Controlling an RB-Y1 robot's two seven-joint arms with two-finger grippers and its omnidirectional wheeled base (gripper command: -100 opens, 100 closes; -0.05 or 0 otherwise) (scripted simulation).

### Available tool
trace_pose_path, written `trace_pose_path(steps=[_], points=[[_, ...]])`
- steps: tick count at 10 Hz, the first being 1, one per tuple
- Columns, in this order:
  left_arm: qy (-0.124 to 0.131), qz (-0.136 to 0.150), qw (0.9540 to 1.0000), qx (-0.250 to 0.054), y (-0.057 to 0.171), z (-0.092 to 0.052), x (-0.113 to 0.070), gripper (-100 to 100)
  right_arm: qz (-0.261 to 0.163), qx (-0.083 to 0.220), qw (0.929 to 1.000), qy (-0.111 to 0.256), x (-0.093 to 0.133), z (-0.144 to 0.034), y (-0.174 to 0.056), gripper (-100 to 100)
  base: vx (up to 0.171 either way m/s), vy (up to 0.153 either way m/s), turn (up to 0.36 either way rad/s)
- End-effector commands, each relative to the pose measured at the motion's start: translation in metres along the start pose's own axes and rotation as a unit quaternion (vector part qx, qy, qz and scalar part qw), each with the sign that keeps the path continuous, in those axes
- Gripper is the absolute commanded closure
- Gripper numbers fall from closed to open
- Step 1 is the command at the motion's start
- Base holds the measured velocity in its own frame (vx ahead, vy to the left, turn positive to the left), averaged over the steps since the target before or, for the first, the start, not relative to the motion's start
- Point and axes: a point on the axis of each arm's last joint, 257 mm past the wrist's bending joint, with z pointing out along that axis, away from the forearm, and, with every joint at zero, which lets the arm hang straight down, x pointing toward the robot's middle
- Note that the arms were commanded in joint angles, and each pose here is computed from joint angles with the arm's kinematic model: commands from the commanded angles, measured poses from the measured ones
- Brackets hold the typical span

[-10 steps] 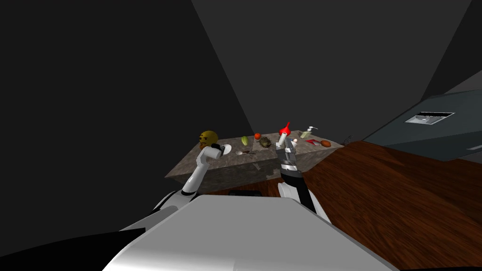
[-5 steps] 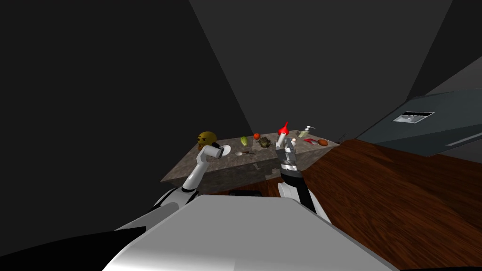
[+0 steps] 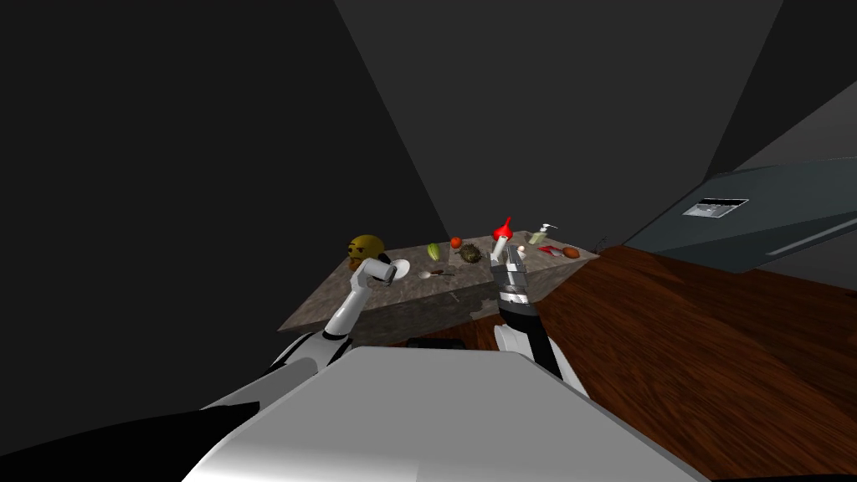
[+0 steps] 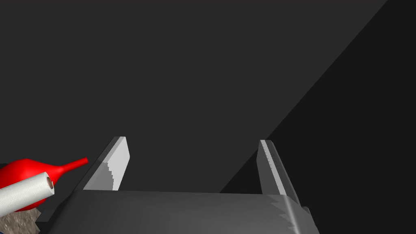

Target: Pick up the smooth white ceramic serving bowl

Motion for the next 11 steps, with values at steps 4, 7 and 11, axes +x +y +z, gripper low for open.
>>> trace_pose_path(steps=[4, 7, 11], points=[[-0.001, -0.002, 1.0000, 0.000, 0.004, 0.017, -0.001, -100, 0.000, 0.000, 1.0000, 0.000, 0.000, 0.000, 0.000, 0, 0.011, 0.003, -0.014], [-0.001, -0.002, 1.0000, 0.000, 0.004, 0.018, -0.001, 100, 0.000, 0.000, 1.0000, 0.000, 0.000, 0.000, 0.000, 0, 0.007, 0.002, -0.006], [-0.001, -0.002, 1.0000, -0.001, 0.005, 0.018, -0.001, 100, 0.000, 0.000, 1.0000, 0.000, 0.000, 0.000, 0.000, 0, 0.000, 0.000, 0.000]])
